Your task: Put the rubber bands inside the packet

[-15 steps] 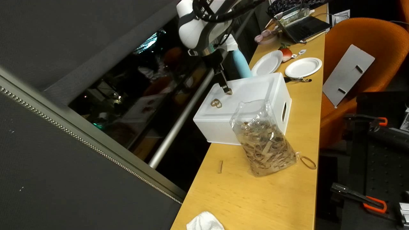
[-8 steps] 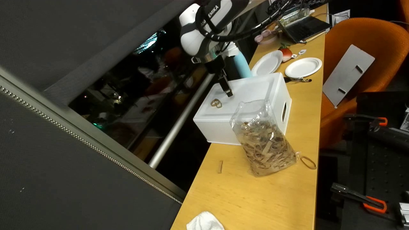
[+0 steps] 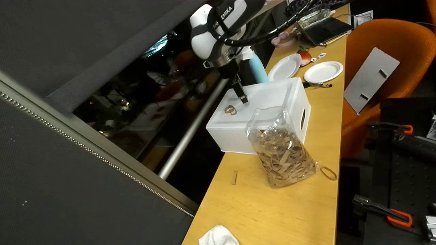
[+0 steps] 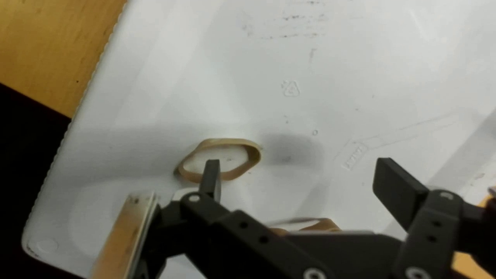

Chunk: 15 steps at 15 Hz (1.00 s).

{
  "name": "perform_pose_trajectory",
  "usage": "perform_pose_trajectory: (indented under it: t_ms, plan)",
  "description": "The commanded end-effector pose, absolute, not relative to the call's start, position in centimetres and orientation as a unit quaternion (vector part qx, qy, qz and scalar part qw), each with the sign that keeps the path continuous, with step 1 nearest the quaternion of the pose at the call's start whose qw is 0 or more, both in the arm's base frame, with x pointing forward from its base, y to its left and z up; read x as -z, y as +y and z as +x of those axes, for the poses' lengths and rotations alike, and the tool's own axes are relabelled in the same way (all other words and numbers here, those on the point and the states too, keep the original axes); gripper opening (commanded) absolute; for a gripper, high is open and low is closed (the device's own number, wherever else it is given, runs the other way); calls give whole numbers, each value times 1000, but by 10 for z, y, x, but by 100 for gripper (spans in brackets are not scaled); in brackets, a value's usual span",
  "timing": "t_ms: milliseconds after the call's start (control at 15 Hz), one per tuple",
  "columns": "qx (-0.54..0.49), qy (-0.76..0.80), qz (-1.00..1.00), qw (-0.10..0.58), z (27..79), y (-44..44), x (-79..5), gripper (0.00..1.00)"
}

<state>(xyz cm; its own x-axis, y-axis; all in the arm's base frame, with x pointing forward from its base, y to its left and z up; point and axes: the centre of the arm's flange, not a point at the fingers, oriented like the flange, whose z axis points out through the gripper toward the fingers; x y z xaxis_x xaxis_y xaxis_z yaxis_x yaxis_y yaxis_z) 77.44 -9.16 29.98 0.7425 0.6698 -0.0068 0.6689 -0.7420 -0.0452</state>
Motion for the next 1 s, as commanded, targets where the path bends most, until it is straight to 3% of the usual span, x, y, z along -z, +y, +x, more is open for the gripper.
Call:
perform_pose_trajectory:
  t_ms: [0, 867, 933]
  plan:
    - [-9, -362, -932, 15, 774, -87, -297, 100]
    - [-27, -396, -918, -20, 794, -83, -276, 100]
    - [-27, -397, -917, -23, 793, -82, -276, 75]
